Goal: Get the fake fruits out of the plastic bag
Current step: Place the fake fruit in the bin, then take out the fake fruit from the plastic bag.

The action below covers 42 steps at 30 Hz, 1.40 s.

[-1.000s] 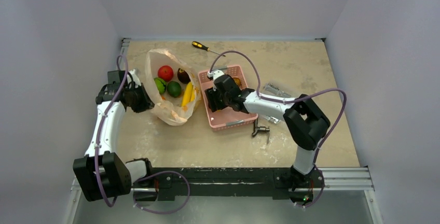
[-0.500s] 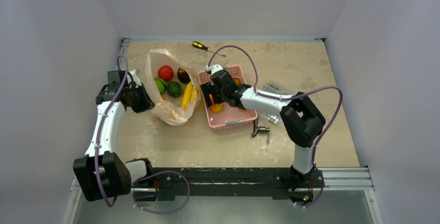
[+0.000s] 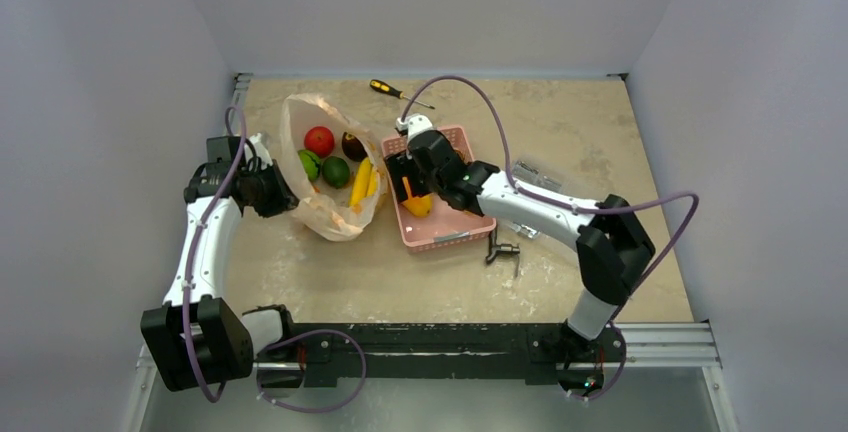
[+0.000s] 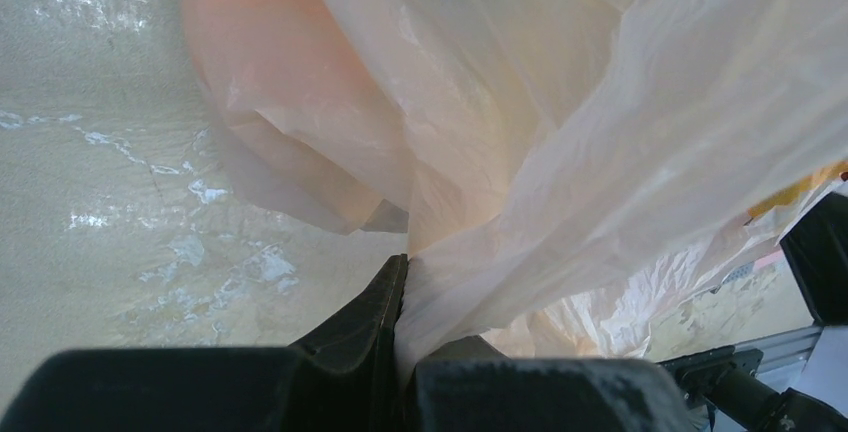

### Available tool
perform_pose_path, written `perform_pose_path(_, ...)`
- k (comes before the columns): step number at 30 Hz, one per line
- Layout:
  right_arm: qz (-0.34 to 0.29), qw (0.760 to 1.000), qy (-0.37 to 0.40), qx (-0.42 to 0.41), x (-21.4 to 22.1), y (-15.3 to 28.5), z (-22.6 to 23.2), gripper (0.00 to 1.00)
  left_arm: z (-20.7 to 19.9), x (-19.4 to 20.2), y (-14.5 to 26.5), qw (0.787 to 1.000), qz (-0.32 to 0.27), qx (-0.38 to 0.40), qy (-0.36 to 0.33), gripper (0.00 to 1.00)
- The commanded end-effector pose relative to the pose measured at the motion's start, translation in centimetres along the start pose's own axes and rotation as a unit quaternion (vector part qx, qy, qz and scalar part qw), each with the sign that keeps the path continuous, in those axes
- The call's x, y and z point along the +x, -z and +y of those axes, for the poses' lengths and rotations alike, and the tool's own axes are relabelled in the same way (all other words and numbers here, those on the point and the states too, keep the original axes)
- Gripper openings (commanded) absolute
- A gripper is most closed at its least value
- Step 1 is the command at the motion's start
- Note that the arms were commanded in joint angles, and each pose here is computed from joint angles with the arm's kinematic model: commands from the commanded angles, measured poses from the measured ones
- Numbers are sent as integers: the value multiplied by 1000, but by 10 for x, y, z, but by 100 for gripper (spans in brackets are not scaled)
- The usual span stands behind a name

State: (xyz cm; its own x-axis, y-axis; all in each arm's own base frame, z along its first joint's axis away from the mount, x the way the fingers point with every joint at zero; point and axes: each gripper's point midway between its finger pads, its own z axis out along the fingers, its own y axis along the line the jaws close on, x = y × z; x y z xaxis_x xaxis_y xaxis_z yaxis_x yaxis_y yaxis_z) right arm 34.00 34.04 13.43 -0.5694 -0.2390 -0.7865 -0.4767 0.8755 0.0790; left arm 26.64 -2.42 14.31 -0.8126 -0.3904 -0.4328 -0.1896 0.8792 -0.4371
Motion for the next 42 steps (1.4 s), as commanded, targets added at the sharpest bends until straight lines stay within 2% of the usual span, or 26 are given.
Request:
perform_pose_path(1,-62,997,0,-48,-36,46,47,73,-10,-8,6,999,-27,22,-20,0)
perform_pose_path(6,-119,988,14,-96,-58,83,105,67,-9,-7,6,999,-28,20,-20,0)
perform_pose_path(8,-138,983,14,-119,-66,89,121,60,-10,-7,6,999,-28,22,-20,0)
perform_pose_path(12,-175,972,15,-154,-79,83,146,42,-9,-7,3,999,-25,22,-19,0)
perform_pose_path(14,-170,972,26,-158,-88,74,158,35,-8,-5,2,1000,-17,19,-18,0)
perform_pose_path(16,-152,977,35,-146,-85,57,163,33,-9,-4,1,999,-15,18,-21,0)
perform_pose_path(18,-147,978,46,-143,-88,42,171,33,-8,-4,2,999,-18,17,-23,0)
perform_pose_path(28,-143,983,115,-25,-95,-23,153,33,-8,-3,0,1000,-13,16,-24,0)
perform_pose_path(36,-129,984,121,-24,-95,-56,144,38,-8,-3,-1,1000,-10,15,-23,0)
perform_pose_path(42,-120,986,114,-31,-96,-82,138,48,-8,-3,-1,1000,-9,15,-24,0)
